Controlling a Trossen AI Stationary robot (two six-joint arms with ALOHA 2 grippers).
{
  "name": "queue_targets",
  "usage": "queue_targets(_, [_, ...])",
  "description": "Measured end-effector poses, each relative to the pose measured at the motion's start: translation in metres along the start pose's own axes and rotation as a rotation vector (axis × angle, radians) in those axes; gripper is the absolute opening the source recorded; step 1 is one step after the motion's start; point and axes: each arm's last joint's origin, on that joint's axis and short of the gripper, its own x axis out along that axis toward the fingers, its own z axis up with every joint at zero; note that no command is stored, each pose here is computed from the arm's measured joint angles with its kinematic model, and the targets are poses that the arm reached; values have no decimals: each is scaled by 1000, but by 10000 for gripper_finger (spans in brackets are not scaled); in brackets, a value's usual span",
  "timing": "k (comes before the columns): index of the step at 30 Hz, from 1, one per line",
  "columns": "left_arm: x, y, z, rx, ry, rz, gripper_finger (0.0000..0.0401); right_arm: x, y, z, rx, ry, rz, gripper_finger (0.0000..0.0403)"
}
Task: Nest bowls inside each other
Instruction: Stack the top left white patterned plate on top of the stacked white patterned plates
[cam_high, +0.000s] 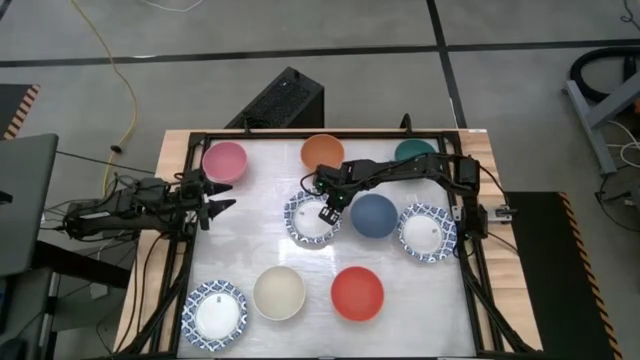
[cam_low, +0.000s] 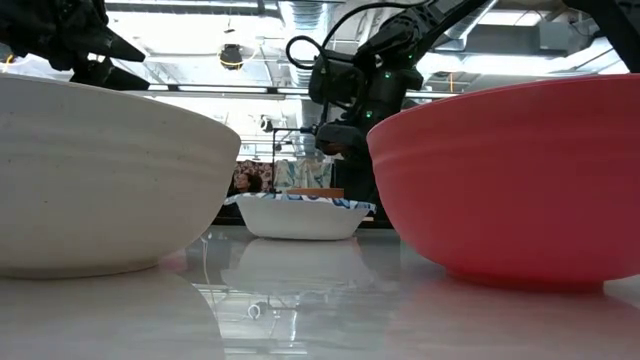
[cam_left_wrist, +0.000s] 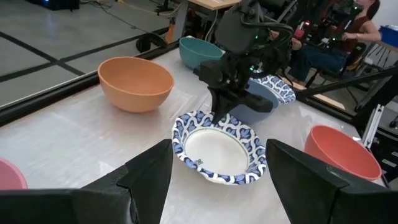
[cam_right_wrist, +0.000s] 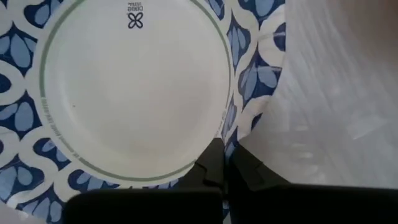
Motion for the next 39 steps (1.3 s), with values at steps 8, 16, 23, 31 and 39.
queue_targets(8, [0, 0, 0, 0, 3, 0, 247, -25, 6, 11, -12, -34, 21, 6])
queue_targets(16, [0, 0, -1, -12, 9, 1, 247, -64, 4, 21, -85, -1, 89, 7])
queue_targets(23, [0, 0, -1, -12, 10, 4, 247, -112, -3, 19, -185, -20, 219, 7])
queue_targets(31, [0, 1, -1, -17, 15, 6, 247, -178, -18, -30, -148, 147, 148, 6])
queue_targets(39, [0, 1, -1, -18, 14, 6, 247, -218, -27, -99, 29, 115, 71, 6])
